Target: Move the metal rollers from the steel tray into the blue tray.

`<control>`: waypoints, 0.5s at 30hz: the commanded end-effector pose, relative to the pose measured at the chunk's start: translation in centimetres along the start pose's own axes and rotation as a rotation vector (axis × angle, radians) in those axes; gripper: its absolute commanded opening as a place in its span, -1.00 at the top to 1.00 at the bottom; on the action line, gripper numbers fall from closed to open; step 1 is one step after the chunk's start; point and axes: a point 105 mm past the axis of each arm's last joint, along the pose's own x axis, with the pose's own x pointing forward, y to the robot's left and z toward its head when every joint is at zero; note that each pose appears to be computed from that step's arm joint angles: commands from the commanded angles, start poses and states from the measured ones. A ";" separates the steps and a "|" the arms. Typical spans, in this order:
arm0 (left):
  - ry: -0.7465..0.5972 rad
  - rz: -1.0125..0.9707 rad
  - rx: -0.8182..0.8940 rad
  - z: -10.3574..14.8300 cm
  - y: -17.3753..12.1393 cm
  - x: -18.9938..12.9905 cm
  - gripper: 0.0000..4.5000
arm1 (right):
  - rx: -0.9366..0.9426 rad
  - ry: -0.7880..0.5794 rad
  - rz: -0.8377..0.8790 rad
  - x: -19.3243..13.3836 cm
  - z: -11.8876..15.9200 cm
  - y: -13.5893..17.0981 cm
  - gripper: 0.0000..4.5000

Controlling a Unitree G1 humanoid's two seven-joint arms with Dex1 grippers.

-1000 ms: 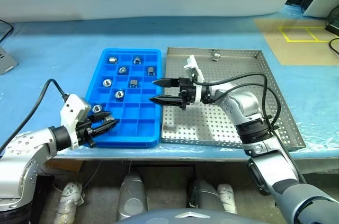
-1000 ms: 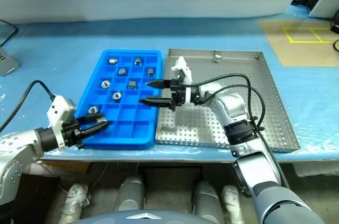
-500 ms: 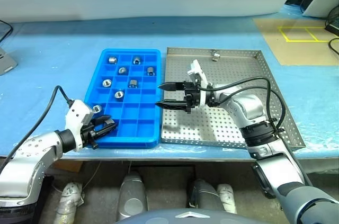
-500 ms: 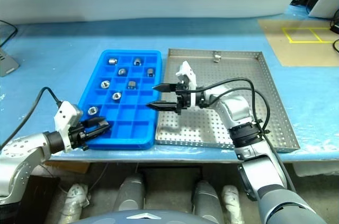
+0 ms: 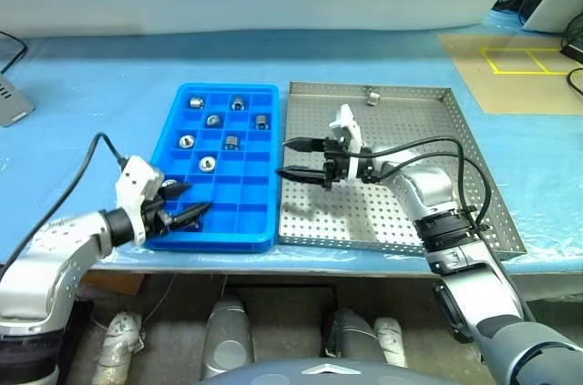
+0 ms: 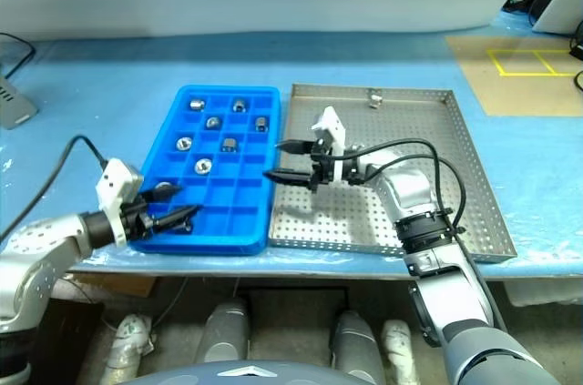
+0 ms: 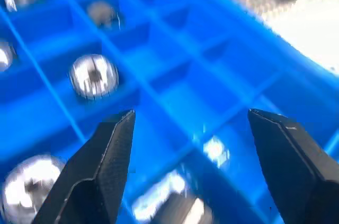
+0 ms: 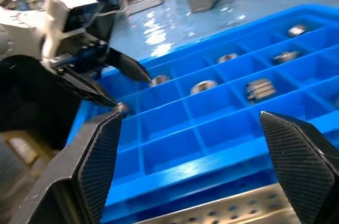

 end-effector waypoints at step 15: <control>-0.246 -0.084 0.034 7.1 -2.1 8.5 -0.60 | -0.166 -0.160 -0.975 -4.4 6.3 -13.5 -0.93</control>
